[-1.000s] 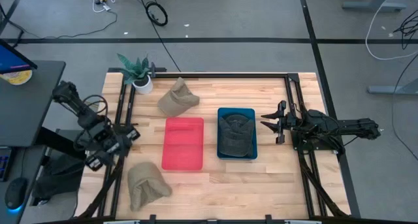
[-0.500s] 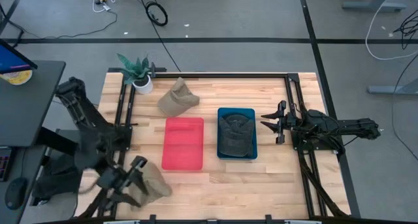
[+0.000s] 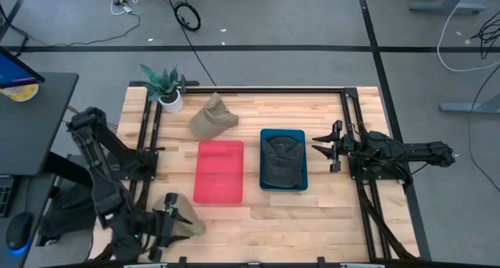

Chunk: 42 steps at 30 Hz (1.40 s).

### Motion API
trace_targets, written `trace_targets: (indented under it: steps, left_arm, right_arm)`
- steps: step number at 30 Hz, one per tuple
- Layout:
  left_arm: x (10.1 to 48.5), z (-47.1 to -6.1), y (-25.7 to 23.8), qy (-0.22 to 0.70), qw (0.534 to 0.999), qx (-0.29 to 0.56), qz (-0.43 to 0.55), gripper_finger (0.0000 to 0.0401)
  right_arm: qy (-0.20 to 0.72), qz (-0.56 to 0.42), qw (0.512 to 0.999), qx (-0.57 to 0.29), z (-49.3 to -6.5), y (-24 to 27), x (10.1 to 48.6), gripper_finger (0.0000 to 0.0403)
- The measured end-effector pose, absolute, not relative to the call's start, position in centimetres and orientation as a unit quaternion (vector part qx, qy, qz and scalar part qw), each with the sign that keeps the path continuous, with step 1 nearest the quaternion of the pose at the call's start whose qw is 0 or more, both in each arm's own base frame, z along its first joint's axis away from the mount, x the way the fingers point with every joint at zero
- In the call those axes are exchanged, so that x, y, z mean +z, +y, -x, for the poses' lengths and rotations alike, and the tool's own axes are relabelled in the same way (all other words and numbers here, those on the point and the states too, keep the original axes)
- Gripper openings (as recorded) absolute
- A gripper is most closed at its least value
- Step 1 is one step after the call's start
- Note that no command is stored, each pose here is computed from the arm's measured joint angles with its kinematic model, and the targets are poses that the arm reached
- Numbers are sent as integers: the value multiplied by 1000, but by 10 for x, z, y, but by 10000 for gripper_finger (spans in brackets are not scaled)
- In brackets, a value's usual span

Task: Pick & Place hat
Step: Put the bottom brown cap into the red bin

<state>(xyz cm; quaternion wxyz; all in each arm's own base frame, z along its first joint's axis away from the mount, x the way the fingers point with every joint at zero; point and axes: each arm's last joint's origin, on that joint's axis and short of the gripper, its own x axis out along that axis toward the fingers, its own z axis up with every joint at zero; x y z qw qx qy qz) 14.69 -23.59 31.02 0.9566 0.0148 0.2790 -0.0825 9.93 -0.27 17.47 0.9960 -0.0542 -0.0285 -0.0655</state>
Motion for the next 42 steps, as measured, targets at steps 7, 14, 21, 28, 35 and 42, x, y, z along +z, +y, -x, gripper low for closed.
trace_targets:
  steps: [7, 14, 21, 28, 35, 42]
  left_arm:
    - [279, -158, -236, 399, 914, -31, 60, 183]
    - [253, -164, -227, 497, 851, 90, 147, 175]
    - [223, -162, -238, 596, 747, 185, 230, 153]
    - [202, -159, -244, 661, 679, 225, 226, 135]
    - [201, -165, -242, 666, 664, 236, 244, 131]
    - [202, -171, -236, 678, 650, 236, 248, 131]
  right_arm:
    - [-29, 54, 996, -66, -99, -3, 175, 118]
    - [-29, 54, 996, -66, -99, -3, 175, 118]
    - [-29, 54, 996, -66, -99, -3, 175, 118]
    - [-29, 54, 996, -66, -99, -3, 175, 118]
    - [-29, 54, 996, -66, -99, -3, 175, 118]
    - [-29, 54, 996, -66, -99, -3, 175, 118]
